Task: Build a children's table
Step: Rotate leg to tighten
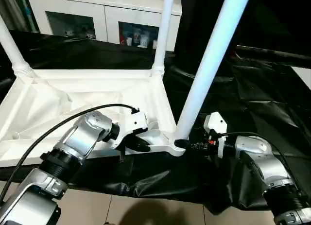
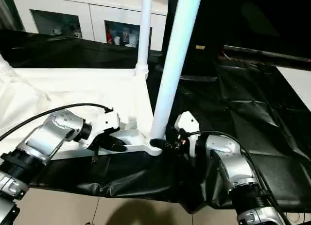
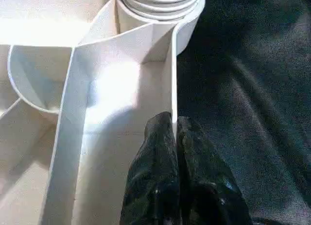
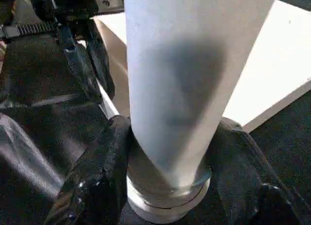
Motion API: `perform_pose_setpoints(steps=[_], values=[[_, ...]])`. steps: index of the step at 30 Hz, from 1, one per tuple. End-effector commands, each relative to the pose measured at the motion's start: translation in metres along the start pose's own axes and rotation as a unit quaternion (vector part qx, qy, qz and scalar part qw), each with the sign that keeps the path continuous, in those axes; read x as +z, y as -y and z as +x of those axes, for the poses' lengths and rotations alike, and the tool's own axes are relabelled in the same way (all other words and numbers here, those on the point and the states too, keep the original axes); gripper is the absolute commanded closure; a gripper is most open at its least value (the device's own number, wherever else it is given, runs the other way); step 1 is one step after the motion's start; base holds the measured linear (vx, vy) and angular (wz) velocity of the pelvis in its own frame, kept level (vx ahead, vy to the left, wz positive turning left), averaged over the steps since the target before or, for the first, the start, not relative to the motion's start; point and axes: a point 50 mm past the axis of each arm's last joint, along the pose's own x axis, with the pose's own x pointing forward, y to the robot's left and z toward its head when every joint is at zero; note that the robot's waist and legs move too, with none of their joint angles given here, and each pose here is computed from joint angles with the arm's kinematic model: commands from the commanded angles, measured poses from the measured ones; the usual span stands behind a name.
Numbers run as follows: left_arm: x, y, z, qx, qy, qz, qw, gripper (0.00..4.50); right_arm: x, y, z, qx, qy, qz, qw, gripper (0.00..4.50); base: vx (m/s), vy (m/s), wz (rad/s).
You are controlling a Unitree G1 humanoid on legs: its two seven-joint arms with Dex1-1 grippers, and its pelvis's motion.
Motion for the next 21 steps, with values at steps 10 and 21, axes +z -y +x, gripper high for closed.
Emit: perform_pose_setpoints(steps=[10, 21], values=[[-0.001, 0.002, 0.03, 0.012, 0.004, -0.038, 0.999, 4.5, -0.029, -0.006, 0.005, -0.071, -0.002, 0.074, 0.995, 2.5, 0.0, 0.0, 0.0], [0.028, -0.029, 0.058, 0.185, 0.044, -0.119, 0.974, 4.5, -0.039, 0.022, 0.039, -0.373, -0.01, 0.18, 0.91, 2.51, 0.0, 0.0, 0.0]])
